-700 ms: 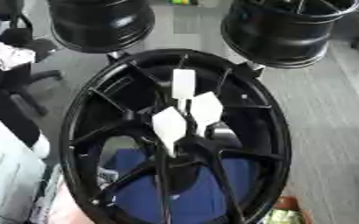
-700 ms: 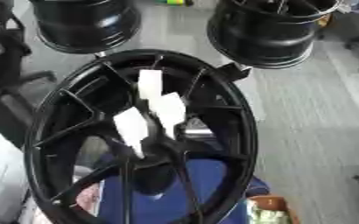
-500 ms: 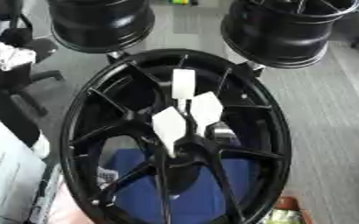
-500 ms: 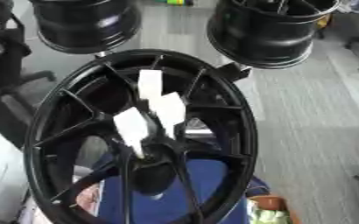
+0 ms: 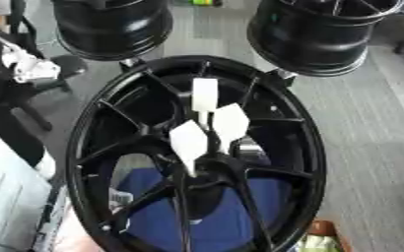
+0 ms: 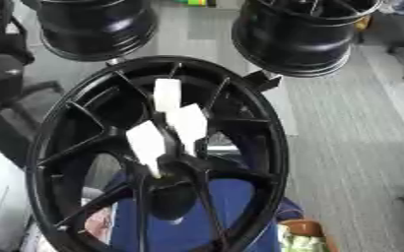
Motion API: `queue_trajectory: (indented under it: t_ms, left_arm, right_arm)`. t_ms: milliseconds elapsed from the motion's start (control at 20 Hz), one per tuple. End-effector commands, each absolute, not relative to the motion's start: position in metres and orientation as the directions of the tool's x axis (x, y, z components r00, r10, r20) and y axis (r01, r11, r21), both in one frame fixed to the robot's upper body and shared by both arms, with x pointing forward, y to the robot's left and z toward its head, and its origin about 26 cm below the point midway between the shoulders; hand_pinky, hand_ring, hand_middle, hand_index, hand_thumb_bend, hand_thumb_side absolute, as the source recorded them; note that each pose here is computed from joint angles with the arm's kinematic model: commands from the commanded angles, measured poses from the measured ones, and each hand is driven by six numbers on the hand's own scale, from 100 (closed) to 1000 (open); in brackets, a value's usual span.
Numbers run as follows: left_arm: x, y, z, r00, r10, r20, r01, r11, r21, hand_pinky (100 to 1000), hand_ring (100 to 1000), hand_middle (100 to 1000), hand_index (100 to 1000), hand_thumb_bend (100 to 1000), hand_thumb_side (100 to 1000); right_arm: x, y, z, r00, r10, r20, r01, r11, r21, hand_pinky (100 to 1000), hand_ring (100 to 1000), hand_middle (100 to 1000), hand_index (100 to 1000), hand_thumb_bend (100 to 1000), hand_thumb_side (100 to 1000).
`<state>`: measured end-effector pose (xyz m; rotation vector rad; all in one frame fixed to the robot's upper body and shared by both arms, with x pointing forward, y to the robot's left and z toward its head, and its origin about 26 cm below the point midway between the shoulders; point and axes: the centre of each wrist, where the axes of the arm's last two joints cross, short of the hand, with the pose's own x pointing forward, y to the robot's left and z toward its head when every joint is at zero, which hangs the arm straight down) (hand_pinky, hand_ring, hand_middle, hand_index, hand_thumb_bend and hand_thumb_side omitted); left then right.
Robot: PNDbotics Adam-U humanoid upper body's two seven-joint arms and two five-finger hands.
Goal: Pull the pin out of the wheel hub.
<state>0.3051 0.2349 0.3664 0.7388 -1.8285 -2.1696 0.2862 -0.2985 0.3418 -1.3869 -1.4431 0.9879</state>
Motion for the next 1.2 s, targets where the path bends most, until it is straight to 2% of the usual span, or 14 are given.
queue_trajectory:
  t_ms: [50,350,650,1200]
  left_arm:
    - [0.313,0.221,0.369,-0.878,-0.423,-0.223,-0.116,-0.263,0.958,730,711,656,796,395,452]
    - [0.333,0.178,0.365,-0.937,-0.314,-0.151,-0.035,-0.345,0.938,727,718,670,810,403,447]
    - [0.338,0.149,0.36,-0.968,-0.223,-0.117,-0.015,-0.413,0.911,733,726,684,816,417,411]
    - [0.355,0.121,0.338,-0.975,-0.214,-0.062,0.057,-0.509,0.859,726,724,681,815,422,426]
  right_arm:
    - [0.283,-0.298,0.35,0.012,0.999,0.049,0.32,0.043,-0.946,887,876,833,881,100,100]
    - [0.283,-0.296,0.35,0.006,0.999,0.051,0.314,0.046,-0.948,887,876,833,881,100,100]
    - [0.284,-0.295,0.347,0.002,0.998,0.057,0.302,0.054,-0.952,887,876,832,881,100,106]
    - [0.286,-0.292,0.345,-0.009,0.998,0.069,0.294,0.068,-0.953,888,875,831,880,100,114]
